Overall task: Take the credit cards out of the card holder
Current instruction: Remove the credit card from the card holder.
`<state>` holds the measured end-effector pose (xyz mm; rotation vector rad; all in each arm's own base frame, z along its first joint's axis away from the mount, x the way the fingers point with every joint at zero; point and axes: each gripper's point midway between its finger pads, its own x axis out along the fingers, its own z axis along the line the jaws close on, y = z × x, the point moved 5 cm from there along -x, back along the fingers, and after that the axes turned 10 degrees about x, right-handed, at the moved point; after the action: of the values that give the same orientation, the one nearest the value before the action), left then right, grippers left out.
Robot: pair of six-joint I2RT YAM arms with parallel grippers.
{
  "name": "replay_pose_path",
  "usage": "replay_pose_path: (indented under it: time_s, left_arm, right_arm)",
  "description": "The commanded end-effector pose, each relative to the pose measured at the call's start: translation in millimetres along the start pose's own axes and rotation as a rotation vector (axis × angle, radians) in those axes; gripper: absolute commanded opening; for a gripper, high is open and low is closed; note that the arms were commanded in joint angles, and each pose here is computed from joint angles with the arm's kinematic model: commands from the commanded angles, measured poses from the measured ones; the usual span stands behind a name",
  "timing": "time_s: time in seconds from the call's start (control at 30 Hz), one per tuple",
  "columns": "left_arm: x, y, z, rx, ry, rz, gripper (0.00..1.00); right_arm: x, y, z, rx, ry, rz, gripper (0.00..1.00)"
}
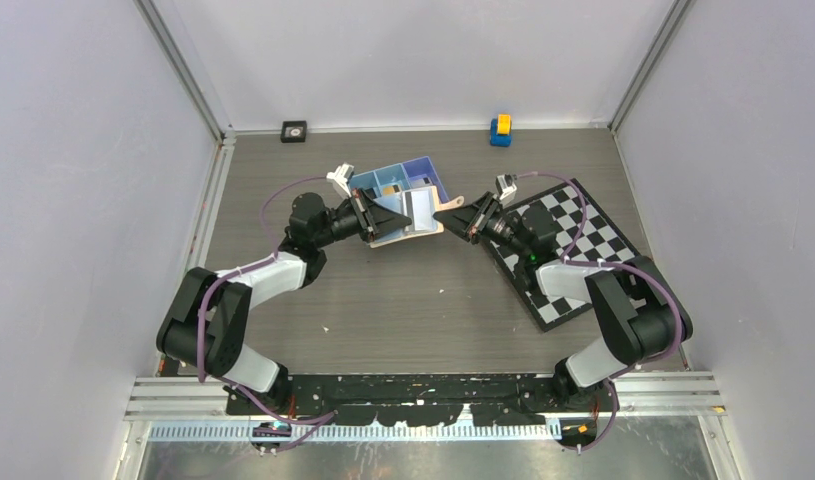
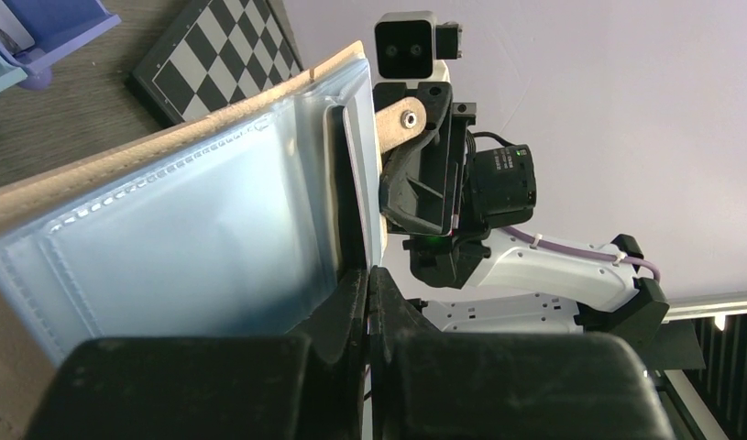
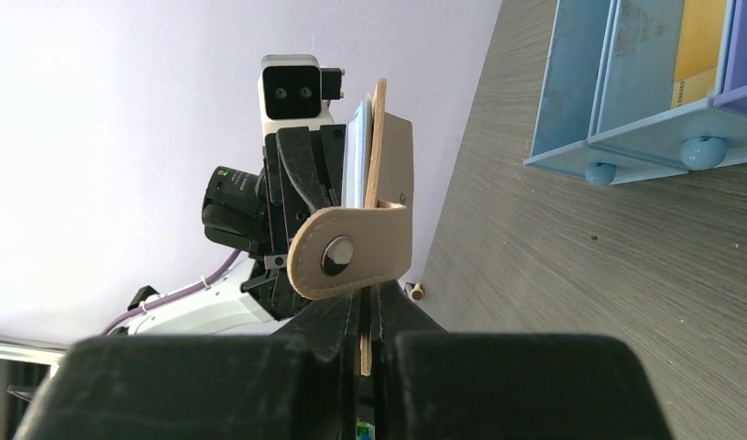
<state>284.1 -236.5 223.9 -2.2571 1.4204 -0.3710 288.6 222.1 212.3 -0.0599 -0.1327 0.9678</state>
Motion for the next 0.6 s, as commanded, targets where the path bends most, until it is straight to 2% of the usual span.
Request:
replay_pose_path:
  time_s: [0.0,0.07,0.13,0.2,0.5,0.57]
  left_arm:
    - [-2.9,-5.7,-11.4,0.047,0.051,-0.018,0.02]
    - [-2.3,-5.3,-11.0,0.044,0.052,-0.014,0.02]
    - [-1.9,-4.8,-10.6,0.043,0.053,-0.01,0.02]
    - [-1.5,-4.8,-10.9,0.042,0.057,-0.006,0.02]
    - [0.5,-3.5,-12.2,0.042,0.066,0.005,0.03]
    - [0.3,-3.9,-13.0,0.043,0.069,0.001,0.04]
  right_arm:
    - [0.8,-1.7,16.0,-0.042,-0.075,0.004,0.13]
    - [1.2,-1.3,15.7,-0.041,-0.075,0.009,0.24]
    - [1.7,-1.0,16.2,-0.039,-0.079,0.013,0.29]
    - [2.6,-1.0,14.9,-0.035,-0.078,0.018,0.3]
    - [6.3,0.0,11.3,-0.018,-0.064,0.036,0.14]
    - [6.2,-0.4,10.4,-0.018,-0.056,0.032,0.06]
